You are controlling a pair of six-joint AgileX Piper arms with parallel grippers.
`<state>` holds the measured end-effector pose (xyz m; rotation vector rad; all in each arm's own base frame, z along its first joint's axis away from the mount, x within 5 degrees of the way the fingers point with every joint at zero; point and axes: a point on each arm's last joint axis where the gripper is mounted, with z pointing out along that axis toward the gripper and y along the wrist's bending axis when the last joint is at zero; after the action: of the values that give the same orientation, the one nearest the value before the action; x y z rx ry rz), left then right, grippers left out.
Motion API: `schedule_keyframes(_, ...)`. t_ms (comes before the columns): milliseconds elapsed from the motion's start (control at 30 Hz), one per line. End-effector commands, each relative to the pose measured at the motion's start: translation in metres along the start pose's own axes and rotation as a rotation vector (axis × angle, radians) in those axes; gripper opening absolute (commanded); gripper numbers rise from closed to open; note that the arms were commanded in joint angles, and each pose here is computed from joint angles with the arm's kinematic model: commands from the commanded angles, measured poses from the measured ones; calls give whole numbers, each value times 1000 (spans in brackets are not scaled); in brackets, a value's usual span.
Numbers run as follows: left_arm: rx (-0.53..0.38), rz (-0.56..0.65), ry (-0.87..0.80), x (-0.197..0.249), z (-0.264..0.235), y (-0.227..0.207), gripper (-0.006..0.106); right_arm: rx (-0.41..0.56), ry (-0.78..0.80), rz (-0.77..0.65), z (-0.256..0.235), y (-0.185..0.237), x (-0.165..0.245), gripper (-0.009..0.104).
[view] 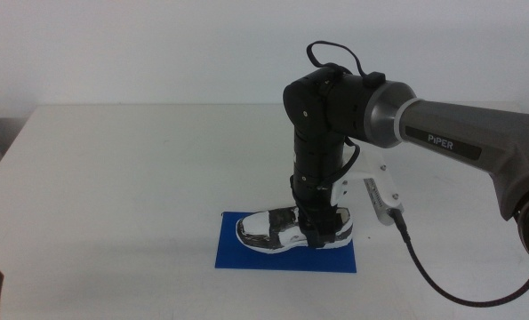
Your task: Use one arm to grab the shoe from the table and place it on the mat.
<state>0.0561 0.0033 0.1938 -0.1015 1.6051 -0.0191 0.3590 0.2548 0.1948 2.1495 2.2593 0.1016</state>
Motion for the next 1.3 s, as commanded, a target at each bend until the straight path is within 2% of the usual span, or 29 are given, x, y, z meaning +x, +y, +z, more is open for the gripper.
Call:
schedule_keyframes(0, 19, -7, -83, -6, -1, -1, 94, -9, 29, 15, -36, -4, -4, -4)
schedule_keyframes(367, 19, -7, -83, -6, -1, -1, 94, 11, 50, 24, -23, -2, 0, -2)
schedule_keyframes(400, 19, -7, -83, -6, -1, -1, 94, 2, 58, 25, -23, -1, 1, 9)
schedule_keyframes(433, 19, -7, -83, -6, -1, -1, 94, -15, 67, 25, -23, 0, 2, 24)
schedule_keyframes(467, 19, -7, -83, -6, -1, -1, 94, -19, 61, 19, -23, 1, 1, 63)
schedule_keyframes(533, 19, -7, -83, -6, -1, -1, 94, -20, 61, -3, -23, 1, 1, 79)
schedule_keyframes(600, 19, -7, -83, -6, -1, -1, 94, -25, 64, -34, -25, 0, 1, 90)
schedule_keyframes(733, 19, -7, -83, -6, -1, -1, 94, -43, 82, -99, -35, -1, 1, 92)
schedule_keyframes(1100, 19, -7, -83, -6, -1, -1, 94, -11, 192, -83, -75, -18, 2, 92)
schedule_keyframes(1267, 19, -7, -83, -6, -1, -1, 94, -111, 189, -148, -109, -24, -9, 92)
